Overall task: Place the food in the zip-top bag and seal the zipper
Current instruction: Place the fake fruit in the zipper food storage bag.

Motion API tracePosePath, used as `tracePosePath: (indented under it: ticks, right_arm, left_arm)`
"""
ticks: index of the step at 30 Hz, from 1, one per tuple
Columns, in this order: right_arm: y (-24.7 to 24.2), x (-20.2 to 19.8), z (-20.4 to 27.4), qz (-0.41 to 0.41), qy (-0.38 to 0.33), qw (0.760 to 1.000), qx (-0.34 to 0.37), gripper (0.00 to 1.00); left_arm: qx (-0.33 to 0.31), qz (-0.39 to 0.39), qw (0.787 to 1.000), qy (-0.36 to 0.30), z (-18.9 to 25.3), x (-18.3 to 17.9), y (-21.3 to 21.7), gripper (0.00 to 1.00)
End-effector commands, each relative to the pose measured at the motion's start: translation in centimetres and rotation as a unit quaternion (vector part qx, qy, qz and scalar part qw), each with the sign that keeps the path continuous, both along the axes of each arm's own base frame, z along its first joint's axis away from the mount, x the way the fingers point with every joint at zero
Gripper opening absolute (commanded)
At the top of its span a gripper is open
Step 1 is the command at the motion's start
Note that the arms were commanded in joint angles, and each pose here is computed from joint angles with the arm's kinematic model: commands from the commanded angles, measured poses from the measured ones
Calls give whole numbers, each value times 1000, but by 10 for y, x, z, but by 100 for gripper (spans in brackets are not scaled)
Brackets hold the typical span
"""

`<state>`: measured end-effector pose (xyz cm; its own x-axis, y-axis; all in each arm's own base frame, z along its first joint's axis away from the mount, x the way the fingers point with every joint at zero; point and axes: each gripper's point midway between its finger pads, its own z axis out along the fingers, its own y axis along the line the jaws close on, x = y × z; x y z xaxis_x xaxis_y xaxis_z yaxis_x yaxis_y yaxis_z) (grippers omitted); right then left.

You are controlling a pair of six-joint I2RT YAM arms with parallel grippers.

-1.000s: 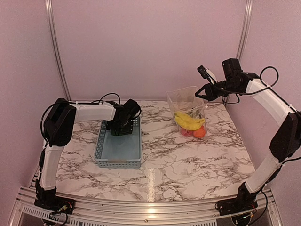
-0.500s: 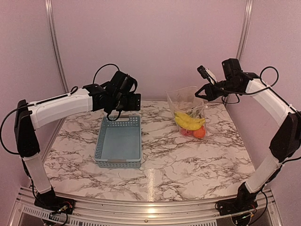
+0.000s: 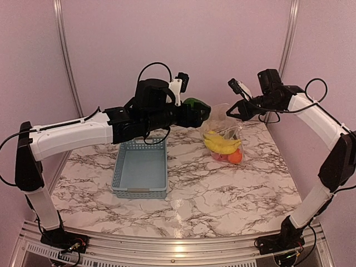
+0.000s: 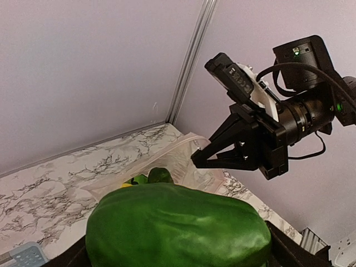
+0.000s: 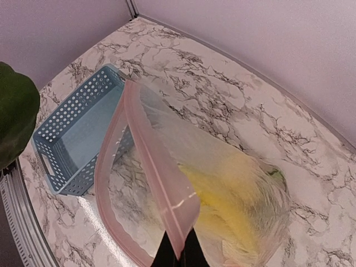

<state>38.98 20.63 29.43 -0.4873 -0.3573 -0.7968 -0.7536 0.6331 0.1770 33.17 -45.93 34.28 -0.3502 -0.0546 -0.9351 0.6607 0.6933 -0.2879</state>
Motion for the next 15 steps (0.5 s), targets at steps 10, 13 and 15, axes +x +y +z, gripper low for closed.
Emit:
tracePosePath:
  ticks: [10, 13, 15]
  right_arm:
    - [9, -19, 32, 17, -28, 999, 10, 0]
    - [9, -22, 35, 19, -30, 999, 11, 0]
    - [8, -22, 35, 17, -32, 999, 9, 0]
  left_arm:
    - [-68, -104, 992, -16, 9, -11, -73, 80]
    - [-47, -75, 996, -6, -7, 5, -78, 81]
    - [-29, -61, 998, -1, -21, 13, -83, 81]
